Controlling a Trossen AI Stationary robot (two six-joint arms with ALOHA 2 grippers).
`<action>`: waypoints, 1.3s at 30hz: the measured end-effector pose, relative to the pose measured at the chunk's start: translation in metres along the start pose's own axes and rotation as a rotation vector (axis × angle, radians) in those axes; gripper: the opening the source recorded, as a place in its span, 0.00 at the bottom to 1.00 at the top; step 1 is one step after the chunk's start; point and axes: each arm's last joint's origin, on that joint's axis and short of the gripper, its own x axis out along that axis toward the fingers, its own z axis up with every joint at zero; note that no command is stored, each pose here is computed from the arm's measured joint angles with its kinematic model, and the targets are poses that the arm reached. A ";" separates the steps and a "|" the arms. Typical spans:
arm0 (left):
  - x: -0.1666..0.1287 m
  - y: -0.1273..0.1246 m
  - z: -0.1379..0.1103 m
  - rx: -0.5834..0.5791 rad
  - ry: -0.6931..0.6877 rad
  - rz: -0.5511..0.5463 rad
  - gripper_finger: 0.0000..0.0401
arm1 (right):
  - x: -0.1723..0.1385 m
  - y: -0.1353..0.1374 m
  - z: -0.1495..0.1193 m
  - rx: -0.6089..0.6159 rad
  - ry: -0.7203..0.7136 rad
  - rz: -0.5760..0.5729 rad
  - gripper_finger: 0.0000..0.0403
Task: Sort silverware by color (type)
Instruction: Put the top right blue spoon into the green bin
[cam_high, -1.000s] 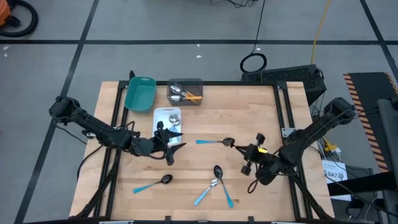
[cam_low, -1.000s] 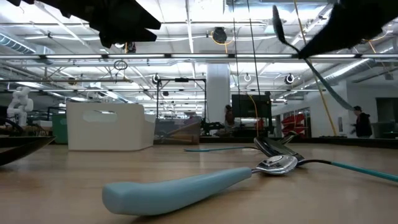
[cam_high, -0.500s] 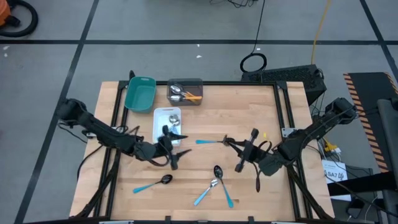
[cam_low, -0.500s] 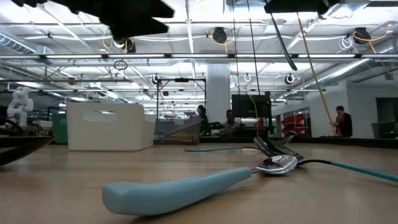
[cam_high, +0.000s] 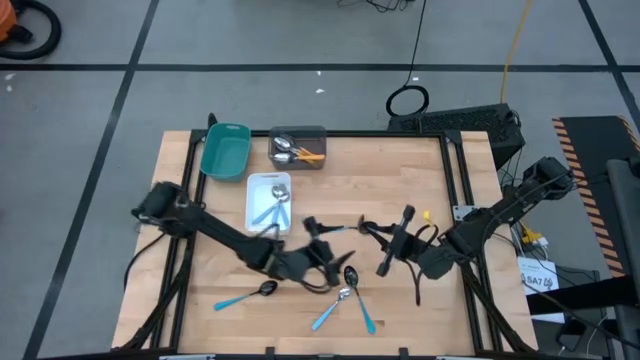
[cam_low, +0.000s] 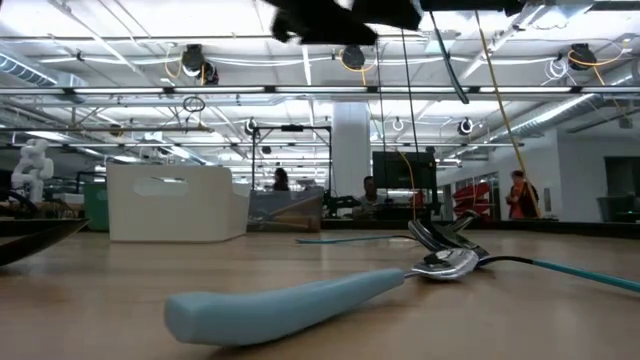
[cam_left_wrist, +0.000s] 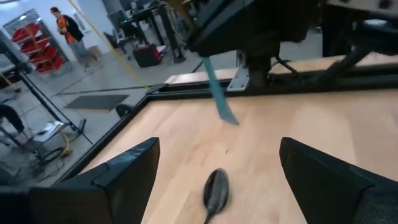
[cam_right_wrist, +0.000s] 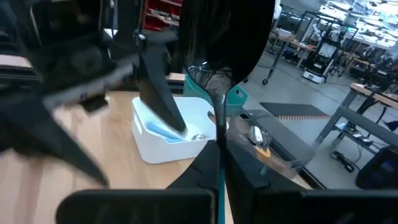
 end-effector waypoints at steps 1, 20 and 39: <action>0.007 -0.007 0.001 -0.020 -0.006 0.000 0.82 | -0.002 0.001 0.000 -0.009 -0.003 0.005 0.01; 0.046 -0.041 -0.007 -0.138 -0.098 0.065 0.82 | -0.031 -0.004 0.015 0.045 -0.071 0.073 0.01; 0.058 -0.039 -0.014 -0.181 -0.124 0.039 0.82 | -0.023 0.011 0.018 0.047 -0.126 0.118 0.01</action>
